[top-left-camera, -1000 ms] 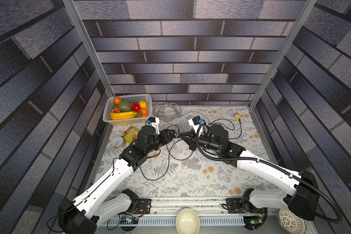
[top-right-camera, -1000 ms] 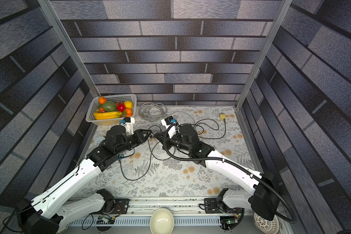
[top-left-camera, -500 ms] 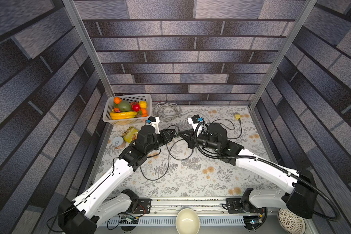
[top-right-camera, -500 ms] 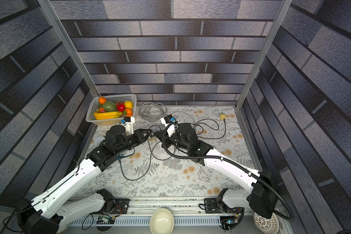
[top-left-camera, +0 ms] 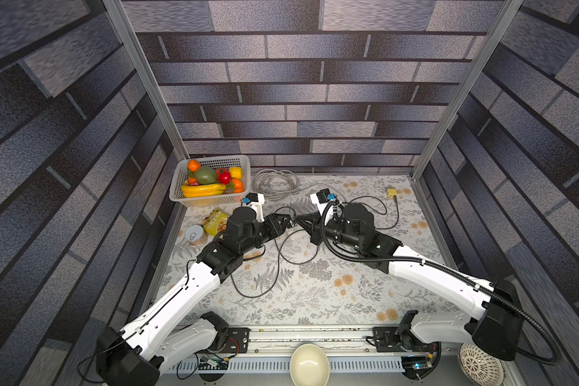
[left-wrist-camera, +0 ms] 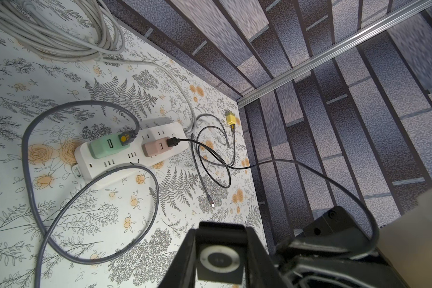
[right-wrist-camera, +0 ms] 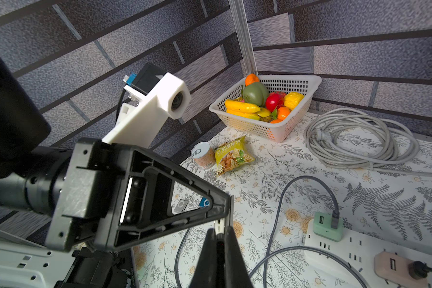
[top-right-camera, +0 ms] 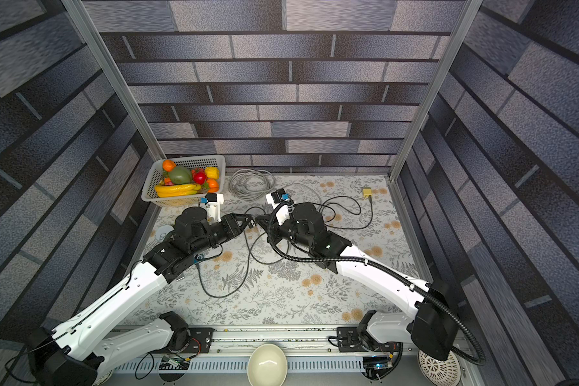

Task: Charge mp3
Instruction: Insert the charging cable into the MP3 player.

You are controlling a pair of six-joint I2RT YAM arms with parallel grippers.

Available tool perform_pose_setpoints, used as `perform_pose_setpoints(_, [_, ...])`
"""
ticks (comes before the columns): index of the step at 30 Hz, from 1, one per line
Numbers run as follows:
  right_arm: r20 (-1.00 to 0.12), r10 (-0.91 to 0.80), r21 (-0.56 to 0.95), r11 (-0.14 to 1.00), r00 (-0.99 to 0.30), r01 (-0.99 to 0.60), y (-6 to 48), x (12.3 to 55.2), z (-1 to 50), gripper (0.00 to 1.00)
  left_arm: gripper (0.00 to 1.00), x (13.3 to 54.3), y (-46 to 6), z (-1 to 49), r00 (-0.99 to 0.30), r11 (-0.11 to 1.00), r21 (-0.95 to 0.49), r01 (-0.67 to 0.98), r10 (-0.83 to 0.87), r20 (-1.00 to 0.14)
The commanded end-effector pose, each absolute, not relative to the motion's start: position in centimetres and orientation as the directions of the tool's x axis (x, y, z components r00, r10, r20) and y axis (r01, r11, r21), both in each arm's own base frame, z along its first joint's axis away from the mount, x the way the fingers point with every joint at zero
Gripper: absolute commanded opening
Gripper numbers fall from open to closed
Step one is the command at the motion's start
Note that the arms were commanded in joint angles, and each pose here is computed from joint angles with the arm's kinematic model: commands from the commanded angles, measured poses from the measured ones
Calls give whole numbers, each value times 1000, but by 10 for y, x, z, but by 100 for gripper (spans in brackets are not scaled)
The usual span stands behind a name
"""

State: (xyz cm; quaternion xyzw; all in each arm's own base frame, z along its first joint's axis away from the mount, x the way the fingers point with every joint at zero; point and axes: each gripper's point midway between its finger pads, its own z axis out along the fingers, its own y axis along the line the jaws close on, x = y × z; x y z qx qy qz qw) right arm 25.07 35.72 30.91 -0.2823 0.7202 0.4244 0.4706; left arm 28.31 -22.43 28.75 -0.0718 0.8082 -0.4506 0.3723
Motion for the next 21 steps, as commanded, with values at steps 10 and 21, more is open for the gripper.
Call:
perform_pose_setpoints(10, [-913,-14,359,444,-407,-821,364,245,312,0,9,279,-224,299,-689,573,-776,265,-451,-568])
perform_pose_setpoints(21, [-908,-24,359,472,-418,-806,365,251,302,0,9,277,-226,305,-686,553,-781,289,-450,-572])
